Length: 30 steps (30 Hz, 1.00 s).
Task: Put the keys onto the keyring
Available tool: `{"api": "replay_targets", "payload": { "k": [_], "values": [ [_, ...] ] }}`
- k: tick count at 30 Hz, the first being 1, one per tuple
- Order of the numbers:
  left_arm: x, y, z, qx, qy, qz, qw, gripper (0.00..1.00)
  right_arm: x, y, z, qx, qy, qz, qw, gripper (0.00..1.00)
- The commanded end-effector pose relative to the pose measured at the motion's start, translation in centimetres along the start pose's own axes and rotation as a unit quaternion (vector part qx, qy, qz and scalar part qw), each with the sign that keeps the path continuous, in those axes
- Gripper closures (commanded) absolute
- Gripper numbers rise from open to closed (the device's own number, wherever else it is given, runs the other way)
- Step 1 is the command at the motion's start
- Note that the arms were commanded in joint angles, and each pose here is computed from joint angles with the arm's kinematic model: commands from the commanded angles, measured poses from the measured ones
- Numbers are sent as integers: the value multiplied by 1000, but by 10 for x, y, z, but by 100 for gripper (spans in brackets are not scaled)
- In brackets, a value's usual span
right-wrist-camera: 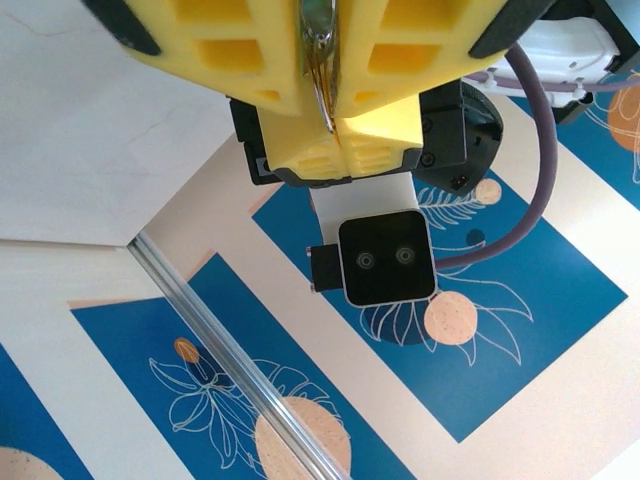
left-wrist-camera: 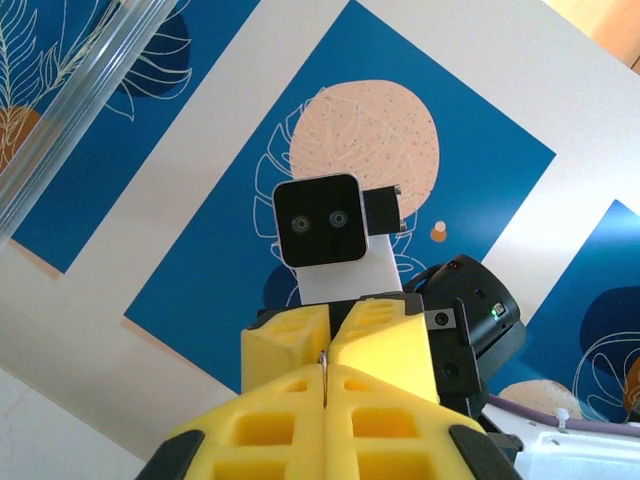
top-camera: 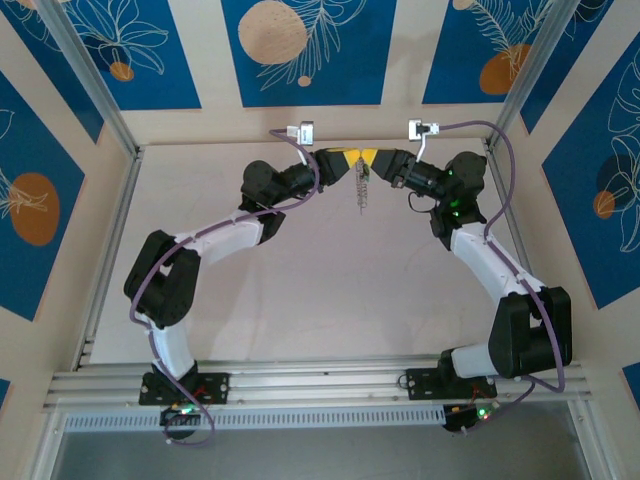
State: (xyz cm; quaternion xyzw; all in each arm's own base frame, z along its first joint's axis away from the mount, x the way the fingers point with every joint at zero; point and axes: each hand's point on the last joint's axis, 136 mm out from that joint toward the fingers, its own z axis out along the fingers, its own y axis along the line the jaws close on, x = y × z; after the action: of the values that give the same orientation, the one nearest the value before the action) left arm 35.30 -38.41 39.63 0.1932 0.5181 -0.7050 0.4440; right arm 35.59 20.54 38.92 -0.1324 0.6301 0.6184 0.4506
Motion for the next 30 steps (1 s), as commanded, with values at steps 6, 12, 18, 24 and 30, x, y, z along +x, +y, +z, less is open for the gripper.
{"api": "replay_targets", "payload": {
  "k": [6,12,18,24,30],
  "values": [
    [-9,-18,5,31,-9,25,999,100,-6,1,5,-5,7,-17,1000,100],
    [-21,-16,-4,29,21,35,999,78,-12,-8,-2,-9,54,-29,998,100],
    [-35,-3,-21,5,78,62,995,60,-14,-13,-7,-35,130,-46,990,100],
    [-40,18,-28,6,148,60,987,54,-19,-14,-4,-75,186,-51,978,100],
    [-37,36,-27,28,209,47,976,53,-26,-17,6,-103,211,-41,971,100]
  ]
}}
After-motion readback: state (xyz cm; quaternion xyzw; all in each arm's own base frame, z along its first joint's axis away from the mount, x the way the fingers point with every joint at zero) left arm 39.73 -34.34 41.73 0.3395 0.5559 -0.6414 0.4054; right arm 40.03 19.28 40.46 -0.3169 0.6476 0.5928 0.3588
